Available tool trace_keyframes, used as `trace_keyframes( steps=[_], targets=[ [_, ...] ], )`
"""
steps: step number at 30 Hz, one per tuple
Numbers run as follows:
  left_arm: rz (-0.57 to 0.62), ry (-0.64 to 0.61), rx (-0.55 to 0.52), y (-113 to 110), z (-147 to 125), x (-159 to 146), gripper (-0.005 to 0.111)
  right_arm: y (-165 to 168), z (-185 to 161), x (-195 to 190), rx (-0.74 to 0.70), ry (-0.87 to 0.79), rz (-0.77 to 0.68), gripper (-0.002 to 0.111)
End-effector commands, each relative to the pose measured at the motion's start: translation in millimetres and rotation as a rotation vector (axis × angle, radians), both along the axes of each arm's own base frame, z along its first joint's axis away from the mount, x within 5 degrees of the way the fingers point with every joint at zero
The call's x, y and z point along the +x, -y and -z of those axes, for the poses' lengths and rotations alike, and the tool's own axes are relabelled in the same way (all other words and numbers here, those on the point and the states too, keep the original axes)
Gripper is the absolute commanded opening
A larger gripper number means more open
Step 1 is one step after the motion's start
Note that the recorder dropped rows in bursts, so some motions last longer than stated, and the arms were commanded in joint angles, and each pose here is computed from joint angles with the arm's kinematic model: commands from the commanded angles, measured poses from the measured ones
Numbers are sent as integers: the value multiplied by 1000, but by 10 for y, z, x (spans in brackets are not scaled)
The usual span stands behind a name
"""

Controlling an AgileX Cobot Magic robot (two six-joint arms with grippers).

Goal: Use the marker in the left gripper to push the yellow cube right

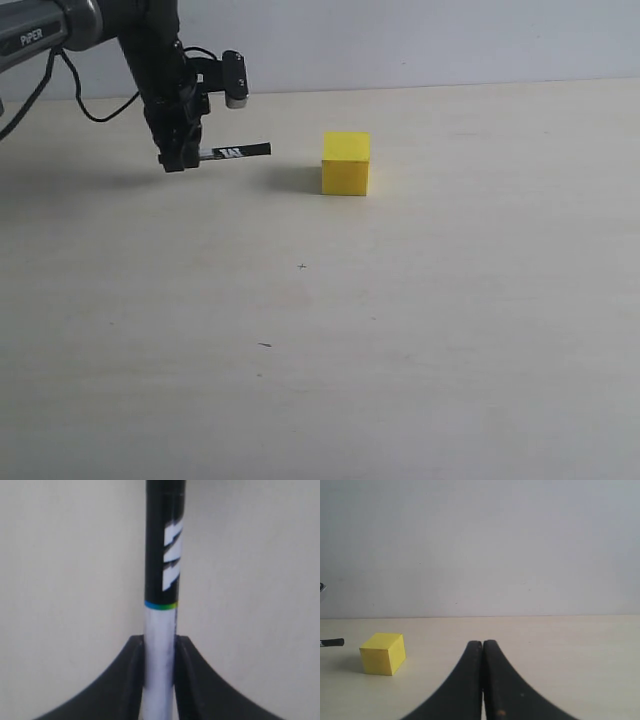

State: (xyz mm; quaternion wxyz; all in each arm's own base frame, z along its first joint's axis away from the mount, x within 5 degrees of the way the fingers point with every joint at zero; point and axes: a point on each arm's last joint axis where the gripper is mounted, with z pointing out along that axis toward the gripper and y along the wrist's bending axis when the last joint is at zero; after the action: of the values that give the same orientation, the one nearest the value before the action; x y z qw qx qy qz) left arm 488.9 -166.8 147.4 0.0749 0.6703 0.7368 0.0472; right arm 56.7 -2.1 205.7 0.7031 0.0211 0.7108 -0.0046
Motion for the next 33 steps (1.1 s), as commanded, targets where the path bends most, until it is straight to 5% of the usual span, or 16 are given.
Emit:
trace_keyframes(
  steps=[1,10,14,21,28,33],
  targets=[
    [50,20,-17,188,-24,-11,0,3,4,-3,-1,11,6,0],
    [130,34,50,391,116,-67,0,3,4,-3,-1,11,6,0],
    [137,40,1,504,121,-93,0,3,4,-3,-1,11,6,0],
    [233,115,-35,986,102,-259,0,3,4,-3,-1,11,6,0],
    [74,78,13,742,113,-184,0,3,4,-3,-1,11,6,0],
    [87,149,-53,959,92,-211,0,3,4,-3,-1,11,6,0]
  ],
)
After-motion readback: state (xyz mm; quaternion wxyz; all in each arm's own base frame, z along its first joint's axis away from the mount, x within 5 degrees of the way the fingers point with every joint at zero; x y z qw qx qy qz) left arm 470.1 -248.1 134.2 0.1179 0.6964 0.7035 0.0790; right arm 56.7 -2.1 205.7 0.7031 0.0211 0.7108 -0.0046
